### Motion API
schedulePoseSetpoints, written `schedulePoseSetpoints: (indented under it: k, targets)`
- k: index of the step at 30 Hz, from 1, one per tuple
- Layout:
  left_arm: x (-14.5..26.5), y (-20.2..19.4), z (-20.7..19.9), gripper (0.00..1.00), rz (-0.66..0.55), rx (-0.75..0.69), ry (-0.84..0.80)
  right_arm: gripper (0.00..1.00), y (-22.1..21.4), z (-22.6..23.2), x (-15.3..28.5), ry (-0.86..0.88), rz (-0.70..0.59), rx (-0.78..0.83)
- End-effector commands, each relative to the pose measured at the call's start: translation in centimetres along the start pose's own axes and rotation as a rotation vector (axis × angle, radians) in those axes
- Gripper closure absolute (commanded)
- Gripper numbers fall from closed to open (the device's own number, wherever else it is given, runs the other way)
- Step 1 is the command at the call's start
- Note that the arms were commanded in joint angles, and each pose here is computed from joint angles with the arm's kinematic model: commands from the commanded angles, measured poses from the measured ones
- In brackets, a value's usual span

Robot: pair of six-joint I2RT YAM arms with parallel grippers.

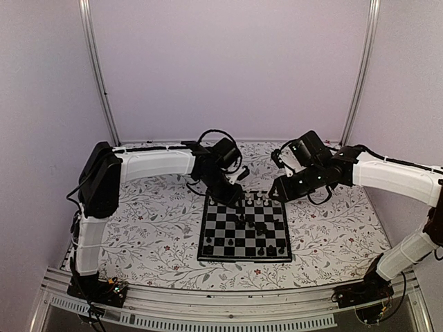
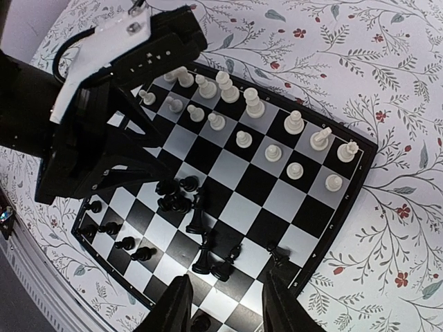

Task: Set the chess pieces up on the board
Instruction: Pick up the chess piece from the chessboard.

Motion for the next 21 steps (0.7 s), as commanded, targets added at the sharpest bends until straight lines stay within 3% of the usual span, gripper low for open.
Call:
schedulePoseSetpoints:
  k: [1, 21]
  targets:
    - [-0.6, -1.6, 0.8, 0.62, 0.09, 0.098, 0.04, 0.63, 0.7, 0.6, 0.6, 0.052, -0.047, -0.028]
    - [-1.4, -2.4, -0.3, 0.63, 0.129, 0.169, -0.039, 0.62, -0.2, 0.4, -0.8, 0.061, -0.009, -0.015]
Point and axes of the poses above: each gripper's point midway between its finger pads, its own x axis back along the fingers, its own z axis along the line the jaws close on, y = z × x, the point moved 3 cm from there along x, back along the fingers, and after that the axes turned 11 degrees about -x, right-handed, at the moved point
